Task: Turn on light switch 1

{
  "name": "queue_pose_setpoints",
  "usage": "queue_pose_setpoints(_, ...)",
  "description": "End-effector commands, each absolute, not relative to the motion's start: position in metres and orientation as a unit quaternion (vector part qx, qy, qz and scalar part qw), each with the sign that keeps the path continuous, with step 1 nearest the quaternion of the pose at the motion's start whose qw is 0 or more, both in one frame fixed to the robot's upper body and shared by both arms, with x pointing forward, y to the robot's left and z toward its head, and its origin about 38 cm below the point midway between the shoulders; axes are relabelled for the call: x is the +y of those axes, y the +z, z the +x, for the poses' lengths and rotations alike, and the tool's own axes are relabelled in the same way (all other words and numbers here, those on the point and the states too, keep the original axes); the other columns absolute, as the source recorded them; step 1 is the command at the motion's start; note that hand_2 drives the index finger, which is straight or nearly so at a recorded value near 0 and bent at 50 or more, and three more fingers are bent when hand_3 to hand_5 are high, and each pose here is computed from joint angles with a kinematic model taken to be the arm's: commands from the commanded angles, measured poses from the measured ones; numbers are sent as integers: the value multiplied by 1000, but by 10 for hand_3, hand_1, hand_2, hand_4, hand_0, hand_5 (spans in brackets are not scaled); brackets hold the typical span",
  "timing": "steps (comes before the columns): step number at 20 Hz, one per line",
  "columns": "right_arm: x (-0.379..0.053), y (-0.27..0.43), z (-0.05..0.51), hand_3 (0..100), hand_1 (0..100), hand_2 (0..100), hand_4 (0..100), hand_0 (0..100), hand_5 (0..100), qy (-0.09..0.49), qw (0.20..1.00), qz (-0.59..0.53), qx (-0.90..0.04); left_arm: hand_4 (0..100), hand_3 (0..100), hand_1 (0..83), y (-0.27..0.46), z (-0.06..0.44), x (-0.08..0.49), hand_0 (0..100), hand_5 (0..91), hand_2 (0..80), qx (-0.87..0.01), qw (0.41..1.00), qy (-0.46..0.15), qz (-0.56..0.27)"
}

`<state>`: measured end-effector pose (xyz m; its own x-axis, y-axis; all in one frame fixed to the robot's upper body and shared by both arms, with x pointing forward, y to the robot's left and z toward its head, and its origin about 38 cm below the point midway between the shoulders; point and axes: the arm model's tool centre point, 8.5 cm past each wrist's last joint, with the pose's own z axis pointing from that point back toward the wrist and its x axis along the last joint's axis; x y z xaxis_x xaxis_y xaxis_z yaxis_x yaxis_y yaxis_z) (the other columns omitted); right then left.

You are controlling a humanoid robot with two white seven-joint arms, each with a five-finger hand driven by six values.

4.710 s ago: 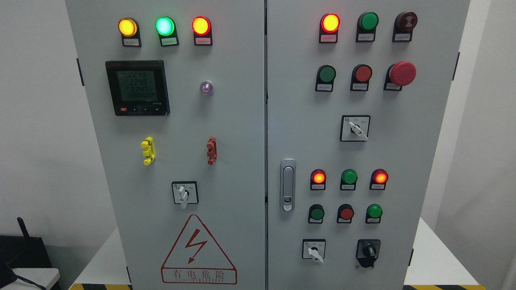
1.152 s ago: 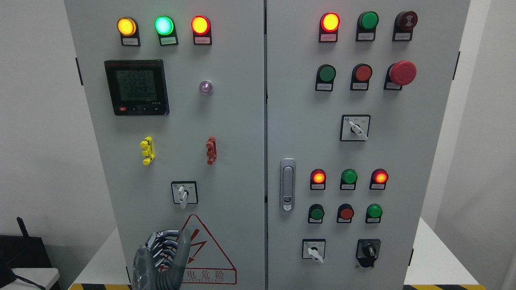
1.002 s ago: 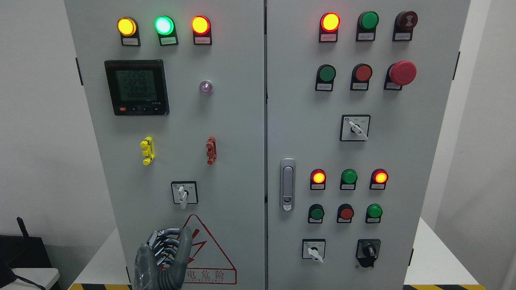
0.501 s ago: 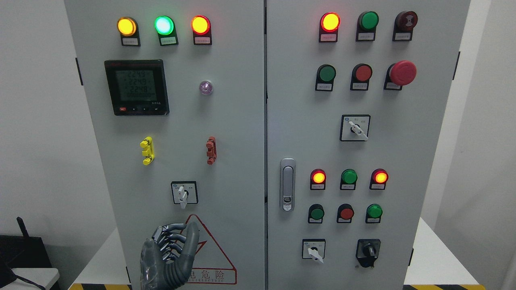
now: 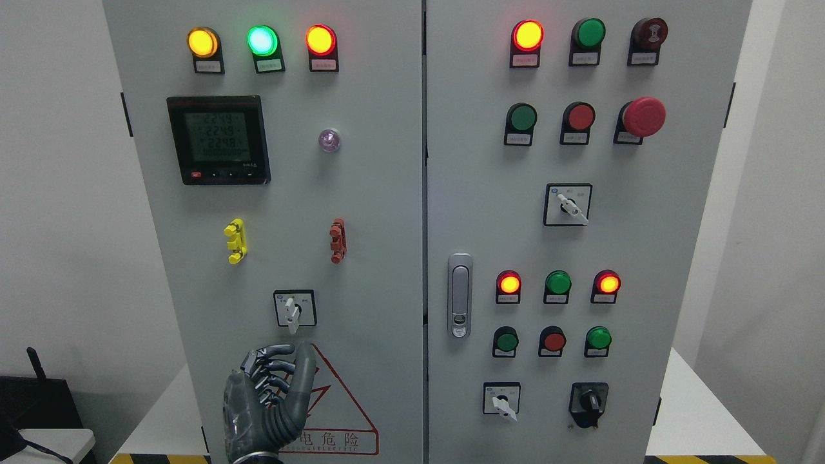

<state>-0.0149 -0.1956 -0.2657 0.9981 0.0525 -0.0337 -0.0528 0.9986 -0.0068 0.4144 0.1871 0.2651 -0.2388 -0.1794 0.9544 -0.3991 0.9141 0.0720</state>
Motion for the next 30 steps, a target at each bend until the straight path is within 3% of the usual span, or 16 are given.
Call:
queue_pose_setpoints(1,-196,-266,-15,0,389,0,0,120,0,18,1000,-4,17,807,660,463,275,417,187,266,853,420,-785,582,102,187)
queue_pose_setpoints(30,-196,-266,-15,0,389,0,0,120,0,17,1000,-4,17,798,633,472,300,429,187,309,846,421,-767,602,101,198)
